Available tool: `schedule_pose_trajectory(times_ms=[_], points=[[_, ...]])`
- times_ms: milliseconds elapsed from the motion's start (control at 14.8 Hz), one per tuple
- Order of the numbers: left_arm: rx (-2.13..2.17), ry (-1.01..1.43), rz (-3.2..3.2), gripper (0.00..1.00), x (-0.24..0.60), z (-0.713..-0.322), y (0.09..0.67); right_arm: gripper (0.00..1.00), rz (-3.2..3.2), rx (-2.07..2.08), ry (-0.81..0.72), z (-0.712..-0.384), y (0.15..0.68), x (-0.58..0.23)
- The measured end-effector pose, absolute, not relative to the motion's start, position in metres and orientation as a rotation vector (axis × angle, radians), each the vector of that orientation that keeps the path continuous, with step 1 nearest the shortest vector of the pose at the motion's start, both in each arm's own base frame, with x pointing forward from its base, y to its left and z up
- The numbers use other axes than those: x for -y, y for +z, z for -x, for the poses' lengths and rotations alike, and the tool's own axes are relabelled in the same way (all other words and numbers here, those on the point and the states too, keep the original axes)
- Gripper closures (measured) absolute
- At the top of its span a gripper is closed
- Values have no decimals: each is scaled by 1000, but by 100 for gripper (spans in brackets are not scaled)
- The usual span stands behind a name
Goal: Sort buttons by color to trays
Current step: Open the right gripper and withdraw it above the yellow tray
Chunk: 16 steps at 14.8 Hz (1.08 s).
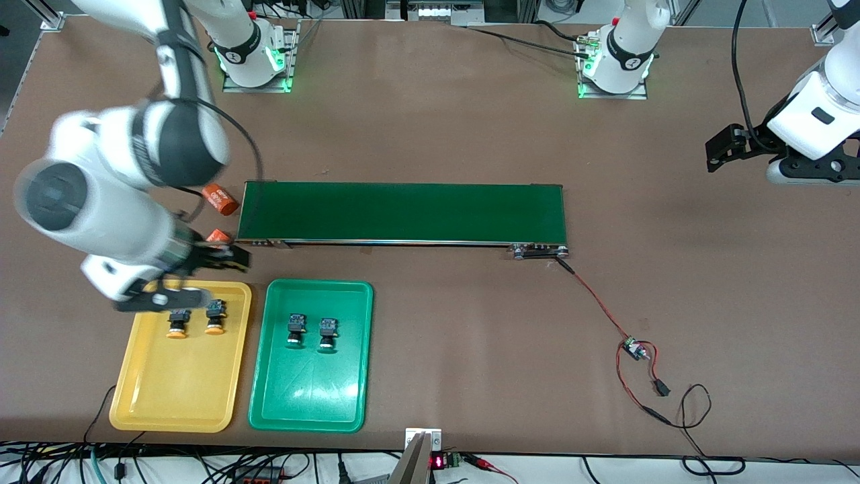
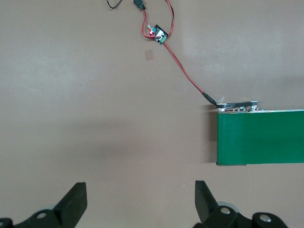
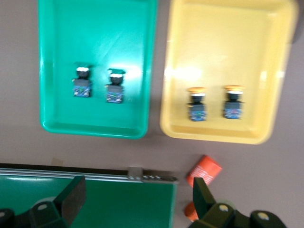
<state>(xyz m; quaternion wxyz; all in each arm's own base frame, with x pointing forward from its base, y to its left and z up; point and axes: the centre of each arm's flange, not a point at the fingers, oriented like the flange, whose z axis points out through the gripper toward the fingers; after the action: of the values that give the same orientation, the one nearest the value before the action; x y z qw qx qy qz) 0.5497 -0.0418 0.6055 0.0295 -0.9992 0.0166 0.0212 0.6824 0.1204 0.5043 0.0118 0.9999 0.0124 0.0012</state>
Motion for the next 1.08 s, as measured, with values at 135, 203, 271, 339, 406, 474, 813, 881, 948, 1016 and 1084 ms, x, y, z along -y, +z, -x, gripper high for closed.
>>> schedule_pose_trajectory(times_ms=[135,203,271,339,406,474,813,881,948,1016,1084], points=[[-52,65,3082,0,42,-550,606,0,-3137,79,57,-676,544,-52],[-52,65,3082,0,42,-550,606,0,-3152,115,59,-669,557,-17],[-52,65,3082,0,42,-550,606,0,-3176,143,47,-660,567,15],[-53,65,3081,0,42,-550,606,0,-3193,164,33,-650,574,38],[-52,65,3081,0,42,-550,606,0,-3189,174,25,-642,579,54],[-52,65,3082,0,42,-550,606,0,-3165,165,17,-635,582,59],[-52,65,3082,0,42,-550,606,0,-3099,111,-68,-611,593,11],[-52,65,3082,0,42,-550,606,0,-3100,118,-68,-605,597,10],[-52,65,3082,0,42,-550,606,0,-3103,123,-65,-598,600,12],[-52,65,3082,0,42,-550,606,0,-3106,126,-59,-590,604,14],[-52,65,3082,0,42,-550,606,0,-3109,128,-52,-581,608,15]])
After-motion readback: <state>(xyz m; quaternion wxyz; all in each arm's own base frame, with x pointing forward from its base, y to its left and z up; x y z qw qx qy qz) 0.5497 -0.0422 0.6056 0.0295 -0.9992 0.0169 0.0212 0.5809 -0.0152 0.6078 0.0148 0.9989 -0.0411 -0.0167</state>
